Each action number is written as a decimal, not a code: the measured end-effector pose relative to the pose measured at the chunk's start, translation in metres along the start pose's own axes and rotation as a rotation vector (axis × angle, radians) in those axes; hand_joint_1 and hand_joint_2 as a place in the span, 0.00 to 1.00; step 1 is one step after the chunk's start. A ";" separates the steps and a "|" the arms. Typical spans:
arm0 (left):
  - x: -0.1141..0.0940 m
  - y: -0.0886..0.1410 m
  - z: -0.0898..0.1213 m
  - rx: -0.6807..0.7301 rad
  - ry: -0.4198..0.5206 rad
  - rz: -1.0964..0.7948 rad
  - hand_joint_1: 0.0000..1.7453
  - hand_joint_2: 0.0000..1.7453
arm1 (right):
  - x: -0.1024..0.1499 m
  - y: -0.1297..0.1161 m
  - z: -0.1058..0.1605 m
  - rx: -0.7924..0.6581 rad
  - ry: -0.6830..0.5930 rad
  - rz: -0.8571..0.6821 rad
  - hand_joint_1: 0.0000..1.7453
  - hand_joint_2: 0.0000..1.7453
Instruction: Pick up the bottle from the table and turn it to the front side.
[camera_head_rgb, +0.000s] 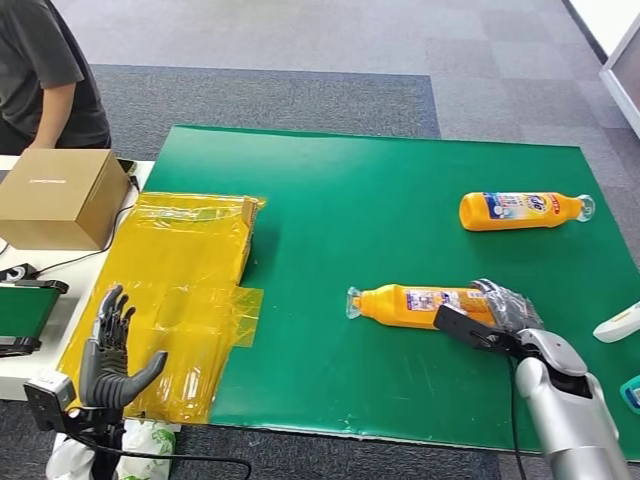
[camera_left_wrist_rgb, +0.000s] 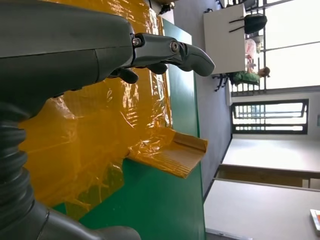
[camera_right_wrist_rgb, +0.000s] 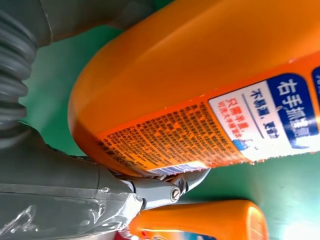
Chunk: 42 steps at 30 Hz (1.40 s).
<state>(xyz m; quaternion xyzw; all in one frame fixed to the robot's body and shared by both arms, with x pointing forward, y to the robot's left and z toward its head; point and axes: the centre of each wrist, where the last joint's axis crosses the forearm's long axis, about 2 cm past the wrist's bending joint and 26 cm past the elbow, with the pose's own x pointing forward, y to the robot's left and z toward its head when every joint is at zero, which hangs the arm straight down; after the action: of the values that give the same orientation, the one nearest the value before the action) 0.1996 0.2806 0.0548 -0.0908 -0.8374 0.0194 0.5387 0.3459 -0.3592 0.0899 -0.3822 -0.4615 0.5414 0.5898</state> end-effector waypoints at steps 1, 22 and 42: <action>0.000 0.001 0.001 0.002 0.001 -0.002 0.00 1.00 | 0.000 0.001 0.000 0.000 -0.017 -0.007 1.00 1.00; -0.018 -0.038 -0.028 -0.244 0.010 0.212 0.00 1.00 | 0.213 0.003 0.048 -0.167 -0.654 -0.406 1.00 1.00; -0.006 -0.051 -0.044 -0.659 -0.015 0.340 0.00 1.00 | 0.314 0.020 0.029 0.031 -0.809 -0.456 1.00 1.00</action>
<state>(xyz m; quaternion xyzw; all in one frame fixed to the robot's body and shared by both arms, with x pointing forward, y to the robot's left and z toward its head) 0.2353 0.2264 0.0749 -0.3970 -0.7756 -0.1614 0.4635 0.3087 -0.0472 0.1198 -0.0204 -0.7187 0.5101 0.4721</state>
